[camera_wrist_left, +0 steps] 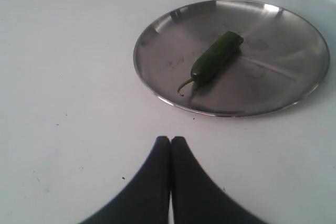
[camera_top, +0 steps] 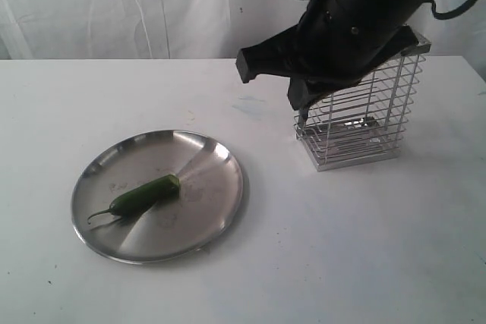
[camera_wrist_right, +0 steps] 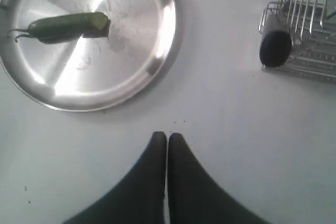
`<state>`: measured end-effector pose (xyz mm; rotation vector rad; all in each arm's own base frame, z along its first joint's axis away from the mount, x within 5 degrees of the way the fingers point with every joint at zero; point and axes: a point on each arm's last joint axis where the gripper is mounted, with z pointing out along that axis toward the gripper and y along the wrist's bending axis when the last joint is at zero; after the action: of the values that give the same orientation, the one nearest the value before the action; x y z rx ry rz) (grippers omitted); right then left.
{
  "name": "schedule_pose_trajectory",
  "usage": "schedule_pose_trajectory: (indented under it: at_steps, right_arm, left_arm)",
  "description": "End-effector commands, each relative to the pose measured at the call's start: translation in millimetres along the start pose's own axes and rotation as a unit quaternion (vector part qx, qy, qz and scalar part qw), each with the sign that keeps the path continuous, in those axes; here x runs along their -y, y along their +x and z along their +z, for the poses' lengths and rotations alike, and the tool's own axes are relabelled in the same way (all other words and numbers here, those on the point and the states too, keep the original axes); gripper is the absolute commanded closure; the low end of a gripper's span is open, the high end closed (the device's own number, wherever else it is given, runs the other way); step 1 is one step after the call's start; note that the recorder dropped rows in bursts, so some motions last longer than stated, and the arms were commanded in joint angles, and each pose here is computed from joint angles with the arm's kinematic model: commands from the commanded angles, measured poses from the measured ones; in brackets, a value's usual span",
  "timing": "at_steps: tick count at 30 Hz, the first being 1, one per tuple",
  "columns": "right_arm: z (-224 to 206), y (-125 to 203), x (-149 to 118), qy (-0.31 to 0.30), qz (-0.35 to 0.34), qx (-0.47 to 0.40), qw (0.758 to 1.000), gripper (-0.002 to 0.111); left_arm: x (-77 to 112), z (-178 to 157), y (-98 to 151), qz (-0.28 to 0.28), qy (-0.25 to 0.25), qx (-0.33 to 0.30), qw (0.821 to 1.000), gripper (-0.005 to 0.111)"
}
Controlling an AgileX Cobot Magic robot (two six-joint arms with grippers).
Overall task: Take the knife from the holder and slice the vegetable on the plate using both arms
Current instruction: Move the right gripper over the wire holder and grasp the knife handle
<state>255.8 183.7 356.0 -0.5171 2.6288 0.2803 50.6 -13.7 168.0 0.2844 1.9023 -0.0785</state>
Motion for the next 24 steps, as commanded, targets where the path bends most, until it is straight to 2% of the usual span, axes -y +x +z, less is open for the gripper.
schedule_pose_trajectory:
  at_steps: [1,2,5,6,15,24]
  right_arm:
    - [-1,0,7,0.044,-0.020,-0.005,0.999,0.091]
    - [-1,0,8,0.049,-0.023,-0.001,0.999,0.085]
    - [8,-7,7,0.048,-0.025,0.017,0.998,0.054]
    - [13,-10,7,0.050,-0.026,0.023,0.998,0.051]
    - [34,-32,15,0.120,0.015,0.048,0.991,0.051]
    - [53,-35,17,0.122,0.042,0.036,0.991,0.051]
  left_arm:
    - [0.2,0,0,-0.002,0.001,0.006,1.000,0.107]
    - [0.2,0,0,-0.002,0.001,0.006,1.000,0.107]
    - [0.7,0,2,0.000,0.004,-0.004,1.000,0.107]
    - [0.8,0,2,0.000,0.005,-0.006,1.000,0.107]
    - [1.1,0,3,0.000,0.006,-0.011,1.000,0.107]
    - [1.1,0,3,0.000,0.006,-0.011,1.000,0.107]
